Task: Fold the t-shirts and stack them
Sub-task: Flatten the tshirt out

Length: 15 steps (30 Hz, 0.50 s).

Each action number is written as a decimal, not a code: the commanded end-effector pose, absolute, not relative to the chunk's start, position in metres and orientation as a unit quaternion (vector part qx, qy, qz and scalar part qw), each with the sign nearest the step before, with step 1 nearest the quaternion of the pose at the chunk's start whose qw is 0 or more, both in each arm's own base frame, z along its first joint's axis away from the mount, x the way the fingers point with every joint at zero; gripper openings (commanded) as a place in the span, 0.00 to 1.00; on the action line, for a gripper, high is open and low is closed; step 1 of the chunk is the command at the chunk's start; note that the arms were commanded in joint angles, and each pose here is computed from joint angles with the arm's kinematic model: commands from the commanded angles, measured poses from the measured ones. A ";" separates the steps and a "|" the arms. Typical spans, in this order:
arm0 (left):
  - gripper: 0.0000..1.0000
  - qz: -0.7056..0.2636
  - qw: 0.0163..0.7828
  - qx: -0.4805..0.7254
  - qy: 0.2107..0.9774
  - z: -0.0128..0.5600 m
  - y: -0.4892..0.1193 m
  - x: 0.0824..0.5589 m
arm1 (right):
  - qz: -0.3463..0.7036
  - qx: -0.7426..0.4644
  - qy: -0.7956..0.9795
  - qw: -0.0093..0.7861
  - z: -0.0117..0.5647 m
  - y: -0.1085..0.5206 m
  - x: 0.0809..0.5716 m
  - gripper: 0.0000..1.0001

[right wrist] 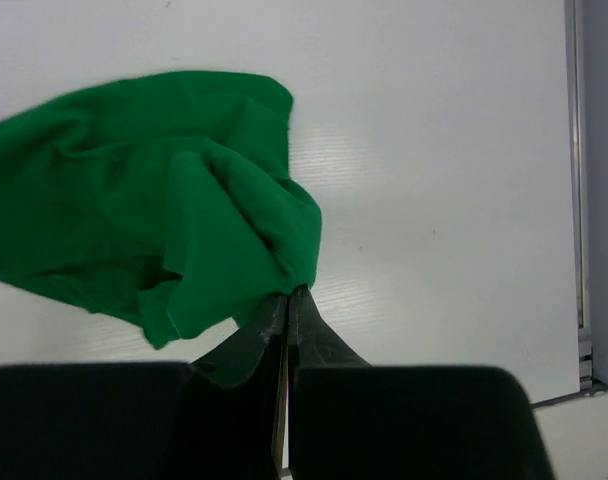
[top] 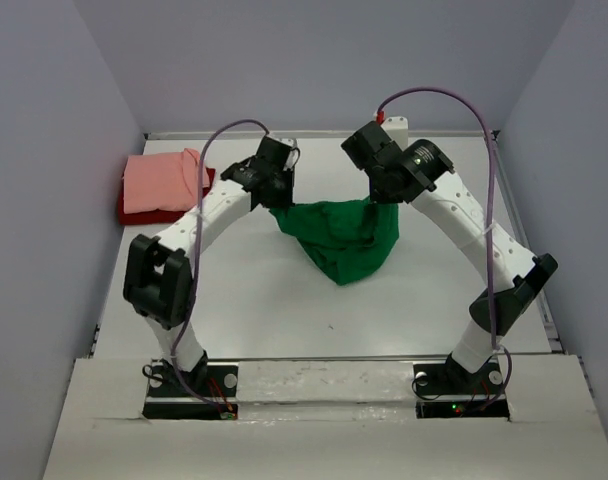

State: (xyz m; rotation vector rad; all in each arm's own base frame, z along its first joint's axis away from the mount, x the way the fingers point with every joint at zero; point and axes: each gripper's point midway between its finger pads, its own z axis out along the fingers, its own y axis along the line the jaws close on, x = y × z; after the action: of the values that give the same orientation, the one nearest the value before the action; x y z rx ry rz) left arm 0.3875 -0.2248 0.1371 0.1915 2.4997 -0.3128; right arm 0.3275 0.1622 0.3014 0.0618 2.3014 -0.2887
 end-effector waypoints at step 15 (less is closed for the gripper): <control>0.00 -0.191 0.500 0.025 0.844 0.398 -0.163 0.289 | -0.128 0.099 0.876 0.454 0.353 0.108 0.300 0.00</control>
State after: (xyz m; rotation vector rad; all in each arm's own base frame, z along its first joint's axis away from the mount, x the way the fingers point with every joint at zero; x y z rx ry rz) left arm 0.2978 -0.1667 0.4081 0.0607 1.9946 -0.4724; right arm 0.3182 0.1447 0.3286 0.1602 2.2185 -0.2586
